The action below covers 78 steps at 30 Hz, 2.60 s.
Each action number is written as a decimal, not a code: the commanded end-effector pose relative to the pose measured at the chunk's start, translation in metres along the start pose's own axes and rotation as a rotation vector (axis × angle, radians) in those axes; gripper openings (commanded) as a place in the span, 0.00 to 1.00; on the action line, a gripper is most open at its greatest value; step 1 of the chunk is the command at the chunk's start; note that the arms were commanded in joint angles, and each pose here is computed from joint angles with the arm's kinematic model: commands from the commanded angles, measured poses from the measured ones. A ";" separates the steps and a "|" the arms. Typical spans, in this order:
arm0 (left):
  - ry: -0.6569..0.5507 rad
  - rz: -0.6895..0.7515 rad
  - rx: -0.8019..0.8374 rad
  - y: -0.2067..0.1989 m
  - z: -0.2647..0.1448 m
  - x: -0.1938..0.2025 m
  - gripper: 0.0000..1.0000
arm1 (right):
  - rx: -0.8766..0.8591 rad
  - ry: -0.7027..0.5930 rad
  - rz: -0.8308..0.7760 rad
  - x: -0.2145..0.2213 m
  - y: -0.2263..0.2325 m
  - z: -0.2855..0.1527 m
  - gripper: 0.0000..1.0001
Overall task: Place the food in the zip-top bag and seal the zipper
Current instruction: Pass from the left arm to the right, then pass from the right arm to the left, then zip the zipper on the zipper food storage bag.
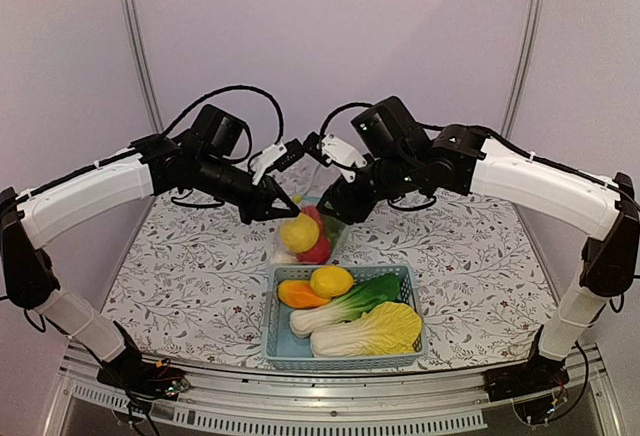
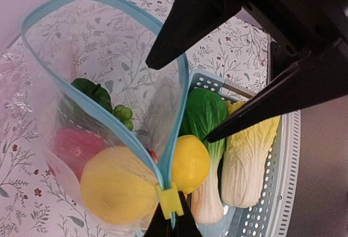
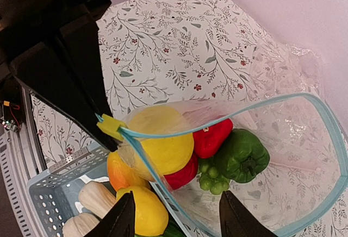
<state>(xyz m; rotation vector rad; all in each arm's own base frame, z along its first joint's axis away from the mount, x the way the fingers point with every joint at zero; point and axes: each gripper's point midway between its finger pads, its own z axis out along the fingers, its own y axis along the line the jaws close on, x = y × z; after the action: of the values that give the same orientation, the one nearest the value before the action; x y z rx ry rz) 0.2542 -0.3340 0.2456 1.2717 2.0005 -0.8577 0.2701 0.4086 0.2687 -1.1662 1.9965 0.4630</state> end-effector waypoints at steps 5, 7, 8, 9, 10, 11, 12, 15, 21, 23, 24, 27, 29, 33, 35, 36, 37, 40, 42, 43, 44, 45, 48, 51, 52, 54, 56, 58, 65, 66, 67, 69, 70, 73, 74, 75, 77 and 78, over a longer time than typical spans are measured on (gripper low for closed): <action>-0.028 0.045 0.032 -0.016 -0.008 -0.007 0.00 | 0.011 -0.003 -0.050 -0.008 -0.002 0.013 0.44; -0.031 0.045 0.030 -0.016 -0.009 -0.008 0.00 | -0.005 -0.001 -0.050 -0.008 0.001 0.016 0.35; -0.031 0.045 0.031 -0.016 -0.009 -0.008 0.01 | -0.004 -0.001 -0.048 -0.008 0.001 0.017 0.29; -0.030 0.044 0.030 -0.016 -0.009 -0.008 0.01 | -0.004 0.001 -0.043 -0.007 0.001 0.018 0.23; -0.030 0.043 0.027 -0.015 -0.009 -0.008 0.03 | -0.005 -0.001 -0.038 -0.007 0.001 0.019 0.17; -0.031 0.042 0.025 -0.015 -0.008 -0.008 0.07 | 0.003 -0.005 -0.033 -0.008 0.000 0.018 0.11; -0.032 0.041 0.018 -0.014 -0.009 -0.009 0.15 | 0.012 -0.009 -0.025 -0.008 -0.002 0.019 0.05; -0.058 0.044 -0.028 -0.008 -0.015 -0.012 0.49 | 0.047 -0.041 -0.001 -0.011 -0.008 0.013 0.00; -0.141 0.055 -0.076 0.001 -0.033 -0.020 0.81 | 0.052 -0.083 0.031 -0.016 -0.009 0.000 0.00; -0.131 0.040 -0.070 0.005 -0.031 -0.018 0.80 | 0.051 -0.080 0.034 -0.014 -0.009 0.000 0.00; -0.124 0.033 -0.061 0.006 -0.030 -0.017 0.79 | 0.051 -0.079 0.035 -0.014 -0.009 0.001 0.00; -0.094 0.012 -0.024 0.006 -0.023 -0.012 0.68 | 0.049 -0.075 0.041 -0.012 -0.008 0.003 0.00; -0.071 0.003 -0.007 0.007 -0.018 -0.009 0.60 | 0.053 -0.074 0.048 -0.011 -0.010 0.003 0.00; -0.038 -0.019 -0.005 0.011 -0.011 -0.005 0.50 | 0.057 -0.085 0.051 -0.013 -0.010 0.001 0.00; -0.035 -0.026 -0.009 0.012 -0.010 -0.004 0.46 | 0.056 -0.088 0.051 -0.014 -0.010 0.001 0.00; -0.034 -0.029 -0.018 0.014 -0.009 -0.003 0.44 | 0.055 -0.091 0.052 -0.015 -0.010 0.000 0.00; -0.033 -0.030 -0.029 0.016 -0.009 -0.003 0.41 | 0.053 -0.093 0.051 -0.016 -0.009 0.000 0.00; -0.025 -0.039 -0.052 0.021 -0.008 -0.002 0.26 | 0.052 -0.095 0.052 -0.016 -0.010 0.000 0.00; -0.026 -0.039 -0.054 0.021 -0.008 -0.002 0.18 | 0.052 -0.095 0.051 -0.016 -0.009 0.000 0.00; -0.029 -0.038 -0.053 0.021 -0.009 -0.003 0.15 | 0.052 -0.095 0.052 -0.016 -0.010 0.000 0.00; -0.031 -0.036 -0.051 0.020 -0.009 -0.003 0.10 | 0.049 -0.097 0.053 -0.017 -0.009 0.000 0.00; -0.035 -0.032 -0.052 0.020 -0.010 -0.004 0.06 | 0.047 -0.098 0.054 -0.017 -0.009 0.000 0.00; -0.046 -0.025 -0.057 0.019 -0.012 -0.005 0.00 | 0.030 -0.108 0.057 -0.019 -0.005 -0.002 0.00; -0.063 -0.014 -0.053 0.016 -0.015 -0.008 0.00 | 0.005 -0.122 0.058 -0.021 -0.001 -0.005 0.00; -0.067 -0.009 -0.051 0.015 -0.016 -0.008 0.00 | -0.013 -0.126 0.057 -0.021 0.001 -0.006 0.05; -0.076 0.013 -0.047 0.011 -0.019 -0.010 0.00 | -0.055 -0.148 0.057 -0.026 0.008 -0.012 0.20; -0.081 0.040 -0.050 0.008 -0.022 -0.009 0.00 | -0.090 -0.171 0.055 -0.029 0.014 -0.017 0.39; -0.082 0.064 -0.052 0.005 -0.023 -0.009 0.00 | -0.120 -0.199 0.042 -0.034 0.019 -0.026 0.54; -0.083 0.080 -0.042 0.001 -0.023 -0.009 0.00 | -0.250 -0.232 -0.024 -0.045 0.027 -0.031 0.63; -0.083 0.082 -0.044 0.001 -0.023 -0.009 0.00 | -0.275 -0.236 -0.030 -0.046 0.027 -0.031 0.63; -0.082 0.081 -0.044 0.002 -0.023 -0.008 0.00 | -0.310 -0.243 -0.043 -0.048 0.029 -0.031 0.64; -0.082 0.080 -0.042 0.001 -0.023 -0.008 0.00 | -0.359 -0.249 -0.058 -0.049 0.030 -0.029 0.64; -0.082 0.080 -0.042 0.001 -0.023 -0.008 0.00 | -0.372 -0.251 -0.072 -0.049 0.031 -0.027 0.64; -0.082 0.078 -0.041 0.002 -0.022 -0.008 0.00 | -0.386 -0.248 -0.133 -0.047 0.034 -0.019 0.64; -0.083 0.077 -0.040 0.001 -0.022 -0.009 0.00 | -0.388 -0.247 -0.149 -0.046 0.034 -0.017 0.64; -0.084 0.078 -0.039 0.001 -0.022 -0.009 0.00 | -0.391 -0.243 -0.153 -0.046 0.034 -0.013 0.64; -0.084 0.078 -0.033 0.000 -0.022 -0.009 0.00 | -0.404 -0.241 -0.158 -0.045 0.032 -0.008 0.64; -0.084 0.078 -0.028 -0.001 -0.022 -0.009 0.00 | -0.407 -0.241 -0.158 -0.046 0.032 -0.006 0.64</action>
<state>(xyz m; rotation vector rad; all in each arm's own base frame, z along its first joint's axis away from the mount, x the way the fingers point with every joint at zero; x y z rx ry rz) 0.2583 -0.3186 0.2568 1.2502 1.9343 -0.8114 0.2540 0.4393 0.3083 -1.3565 1.6869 0.8784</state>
